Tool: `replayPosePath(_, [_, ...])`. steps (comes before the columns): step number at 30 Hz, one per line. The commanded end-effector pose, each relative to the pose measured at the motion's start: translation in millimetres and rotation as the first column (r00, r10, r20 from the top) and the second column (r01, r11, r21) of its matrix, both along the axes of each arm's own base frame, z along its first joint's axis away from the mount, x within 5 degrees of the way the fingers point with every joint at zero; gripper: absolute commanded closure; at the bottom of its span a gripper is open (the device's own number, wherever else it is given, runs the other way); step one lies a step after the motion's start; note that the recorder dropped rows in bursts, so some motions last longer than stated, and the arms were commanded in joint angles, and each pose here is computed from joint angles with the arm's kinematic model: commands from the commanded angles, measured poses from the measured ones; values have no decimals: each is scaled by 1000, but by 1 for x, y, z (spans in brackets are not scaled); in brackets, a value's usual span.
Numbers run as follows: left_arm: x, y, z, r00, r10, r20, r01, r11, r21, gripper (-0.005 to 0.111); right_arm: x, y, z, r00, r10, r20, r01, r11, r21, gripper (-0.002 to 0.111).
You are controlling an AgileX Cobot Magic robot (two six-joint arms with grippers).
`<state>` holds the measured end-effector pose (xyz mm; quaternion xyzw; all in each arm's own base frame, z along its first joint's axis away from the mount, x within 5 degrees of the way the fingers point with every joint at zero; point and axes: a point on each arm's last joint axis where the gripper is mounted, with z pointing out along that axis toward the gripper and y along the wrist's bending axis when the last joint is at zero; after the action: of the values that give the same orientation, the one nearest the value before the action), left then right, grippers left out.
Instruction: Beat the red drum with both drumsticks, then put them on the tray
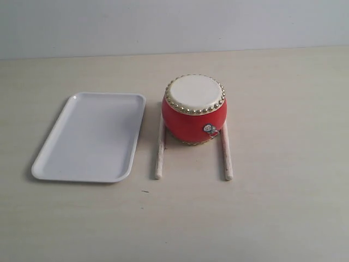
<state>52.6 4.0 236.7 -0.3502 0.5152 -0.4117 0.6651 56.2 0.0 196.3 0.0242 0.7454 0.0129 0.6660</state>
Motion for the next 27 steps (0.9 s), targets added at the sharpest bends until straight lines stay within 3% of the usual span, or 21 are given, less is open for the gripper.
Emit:
replayPosePath(1, [2,0,51,995,61,82,-80,965,248,107,0,0,-1,1000,4,4,-4,1000,-1,108])
replayPosePath(2, [6,0,66,993,78,85,-102,938,332,107,0,0,-1,1000,4,4,-4,1000,-1,108])
replayPosePath(4, [17,-2,92,992,110,66,-128,834,537,107,0,0,-1,1000,4,4,-4,1000,-4,108])
replayPosePath(6, [33,-4,119,989,141,36,-119,647,753,107,0,0,-1,1000,4,4,-4,1000,-4,108])
replayPosePath(8, [52,-7,140,987,158,-14,-55,427,903,107,0,0,-1,1000,4,4,-4,1000,-4,108])
replayPosePath(9, [60,-7,150,986,165,-20,-32,309,950,107,0,0,-1,1000,4,4,-4,1000,-4,108])
replayPosePath(10, [68,-8,155,985,168,-46,6,230,973,107,0,0,-1,1000,4,4,-4,1000,-4,108])
replayPosePath(11, [81,-9,161,982,173,-81,66,92,994,107,0,0,-1,1000,4,4,-4,1000,-4,108])
replayPosePath(13, [101,-9,164,970,176,-168,175,-27,984,107,0,0,-1,1000,4,4,-4,1000,-4,108])
replayPosePath(14, [112,-9,168,955,184,-232,248,-66,967,107,0,0,-1,1000,4,4,-4,1000,-4,108])
replayPosePath(15, [123,-8,167,934,188,-303,319,-63,946,107,0,0,-1,1000,4,4,-4,1000,-4,108])
replayPosePath(16, [134,-8,168,902,190,-387,398,-26,917,107,0,0,-1,1000,4,4,-4,1000,-4,108])
replayPosePath(19, [164,-9,165,769,179,-613,597,141,790,107,0,0,-1,1000,4,4,-4,1000,-4,108])
replayPosePath(22, [191,-17,154,627,93,-773,735,259,627,107,0,0,-1,1000,4,4,-4,1000,-4,108])
replayPosePath(25, [215,-33,133,489,-74,-869,837,322,443,107,0,0,-1,1000,4,4,-4,1000,-4,108])
replayPosePath(27, [226,-47,116,405,-134,-904,884,310,350,107,0,0,-1,1000,4,4,-4,1000,-4,108])
